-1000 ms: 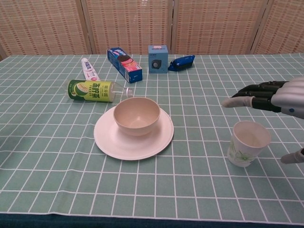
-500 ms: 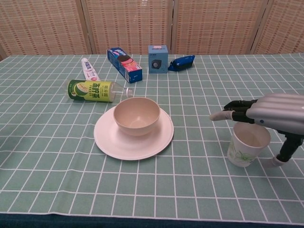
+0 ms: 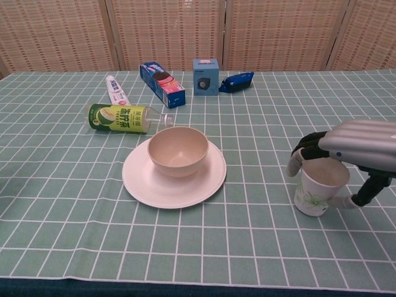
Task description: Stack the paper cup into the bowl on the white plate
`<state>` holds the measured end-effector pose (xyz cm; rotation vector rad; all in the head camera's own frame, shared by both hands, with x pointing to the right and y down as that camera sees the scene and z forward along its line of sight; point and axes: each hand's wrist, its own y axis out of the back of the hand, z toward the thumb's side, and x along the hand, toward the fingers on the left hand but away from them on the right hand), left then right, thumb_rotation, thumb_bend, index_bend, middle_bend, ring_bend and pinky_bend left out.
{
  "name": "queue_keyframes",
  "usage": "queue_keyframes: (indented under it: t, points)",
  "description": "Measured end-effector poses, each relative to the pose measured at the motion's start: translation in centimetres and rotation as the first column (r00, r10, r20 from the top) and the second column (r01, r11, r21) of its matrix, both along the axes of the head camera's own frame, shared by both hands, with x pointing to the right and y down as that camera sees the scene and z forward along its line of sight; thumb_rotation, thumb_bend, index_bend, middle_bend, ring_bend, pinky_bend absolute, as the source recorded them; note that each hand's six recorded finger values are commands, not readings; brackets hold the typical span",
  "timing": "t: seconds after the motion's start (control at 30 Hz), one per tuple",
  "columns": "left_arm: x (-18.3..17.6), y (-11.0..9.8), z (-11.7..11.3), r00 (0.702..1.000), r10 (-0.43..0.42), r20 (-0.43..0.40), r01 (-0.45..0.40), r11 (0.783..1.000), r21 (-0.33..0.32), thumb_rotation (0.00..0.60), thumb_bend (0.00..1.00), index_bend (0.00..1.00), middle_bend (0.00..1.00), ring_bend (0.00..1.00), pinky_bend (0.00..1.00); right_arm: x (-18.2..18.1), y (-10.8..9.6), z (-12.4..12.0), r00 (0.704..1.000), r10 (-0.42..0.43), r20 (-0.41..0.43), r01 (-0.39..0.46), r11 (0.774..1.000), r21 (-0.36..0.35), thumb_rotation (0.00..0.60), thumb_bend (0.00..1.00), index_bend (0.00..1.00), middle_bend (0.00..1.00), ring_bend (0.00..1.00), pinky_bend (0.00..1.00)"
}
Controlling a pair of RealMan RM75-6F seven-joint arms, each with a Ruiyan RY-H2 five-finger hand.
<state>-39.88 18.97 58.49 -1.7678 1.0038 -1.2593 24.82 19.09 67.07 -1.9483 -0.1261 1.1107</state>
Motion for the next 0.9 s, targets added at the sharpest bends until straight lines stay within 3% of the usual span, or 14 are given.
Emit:
queue_keyframes:
  t: [0.33,0.6,0.9]
  points:
    - [-0.2,-0.1,-0.2,1.0,-0.003,0.005,0.003,1.0,0.007,0.6,0.26,0.17,0.23,0.25,0.38,-2.4,-2.5,-2.2,0.997,0.018,0.078,-0.021,0.999,0.037,0.6,0.26,0.32,0.27,0.17,0.47]
    - [0.2,-0.2,-0.6,1.0,0.021,0.007,-0.021,1.0,0.012,0.6,0.26,0.17,0.23,0.25,0.38,-8.1,-5.9,-3.9,0.985,-0.002,0.17,-0.005,0.999,0.045,0.6,0.26,0.32,0.27,0.17,0.47]
    - [0.0,-0.3,-0.9,1.0,0.021,0.014,-0.021,1.0,0.013,0.6,0.26,0.17,0.23,0.25,0.38,-14.5,-7.7,-3.6,0.976,-0.031,0.214,0.026,0.999,0.029,0.6,0.26,0.32,0.27,0.17,0.47]
